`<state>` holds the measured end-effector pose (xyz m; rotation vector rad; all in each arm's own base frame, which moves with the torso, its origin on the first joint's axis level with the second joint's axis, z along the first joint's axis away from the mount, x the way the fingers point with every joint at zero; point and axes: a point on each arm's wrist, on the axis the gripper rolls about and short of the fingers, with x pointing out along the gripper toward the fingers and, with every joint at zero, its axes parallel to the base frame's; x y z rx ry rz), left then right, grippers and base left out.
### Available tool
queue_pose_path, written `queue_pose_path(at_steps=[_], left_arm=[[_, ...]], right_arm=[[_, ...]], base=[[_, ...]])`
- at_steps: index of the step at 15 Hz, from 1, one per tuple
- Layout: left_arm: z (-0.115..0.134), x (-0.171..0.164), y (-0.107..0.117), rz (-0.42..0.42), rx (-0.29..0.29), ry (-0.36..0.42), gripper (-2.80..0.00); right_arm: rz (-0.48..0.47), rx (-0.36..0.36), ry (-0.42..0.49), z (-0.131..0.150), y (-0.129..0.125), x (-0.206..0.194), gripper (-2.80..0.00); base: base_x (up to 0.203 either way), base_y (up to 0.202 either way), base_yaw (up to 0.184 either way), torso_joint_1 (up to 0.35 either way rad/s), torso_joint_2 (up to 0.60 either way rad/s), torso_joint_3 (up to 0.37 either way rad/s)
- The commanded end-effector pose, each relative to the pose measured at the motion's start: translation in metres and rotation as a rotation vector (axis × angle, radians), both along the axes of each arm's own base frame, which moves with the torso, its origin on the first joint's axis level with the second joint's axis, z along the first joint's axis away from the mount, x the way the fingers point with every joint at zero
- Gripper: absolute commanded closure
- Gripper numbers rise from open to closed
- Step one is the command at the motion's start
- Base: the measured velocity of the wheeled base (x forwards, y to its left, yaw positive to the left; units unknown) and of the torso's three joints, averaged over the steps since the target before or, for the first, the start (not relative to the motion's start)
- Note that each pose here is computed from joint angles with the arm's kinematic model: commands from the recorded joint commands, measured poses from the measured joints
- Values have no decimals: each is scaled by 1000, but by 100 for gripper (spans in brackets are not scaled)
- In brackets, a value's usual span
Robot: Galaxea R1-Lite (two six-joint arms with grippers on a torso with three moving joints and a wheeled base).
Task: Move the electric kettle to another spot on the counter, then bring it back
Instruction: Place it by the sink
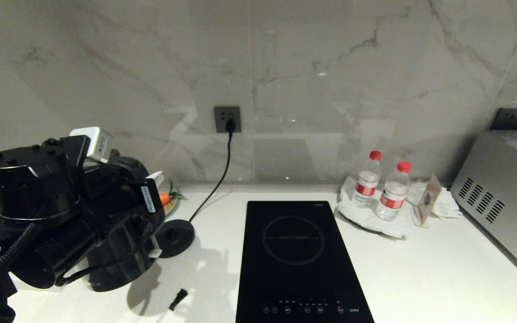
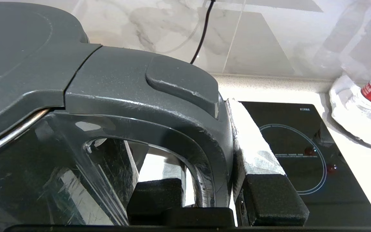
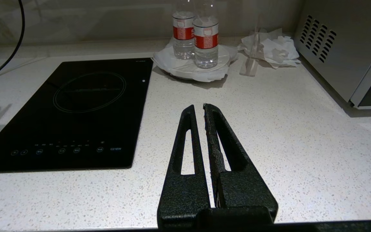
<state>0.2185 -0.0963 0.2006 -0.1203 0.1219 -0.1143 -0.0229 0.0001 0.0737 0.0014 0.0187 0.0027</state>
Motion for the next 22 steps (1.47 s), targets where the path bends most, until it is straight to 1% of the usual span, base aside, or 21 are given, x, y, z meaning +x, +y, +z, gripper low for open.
queue_pose_path(at_steps=[1, 4, 22], left_arm=[[2, -1, 0, 2, -5, -11, 0], [3, -1, 1, 1, -6, -13, 0], [6, -6, 3, 0, -13, -27, 0]], right_arm=[[0, 0, 0, 0, 0, 0, 0], [0, 0, 1, 0, 0, 0, 0], [0, -1, 0, 0, 0, 0, 0]], base=[[0, 0, 0, 0, 0, 0], [1, -2, 31, 1, -1, 1], [-1, -7, 176, 3, 2, 2]])
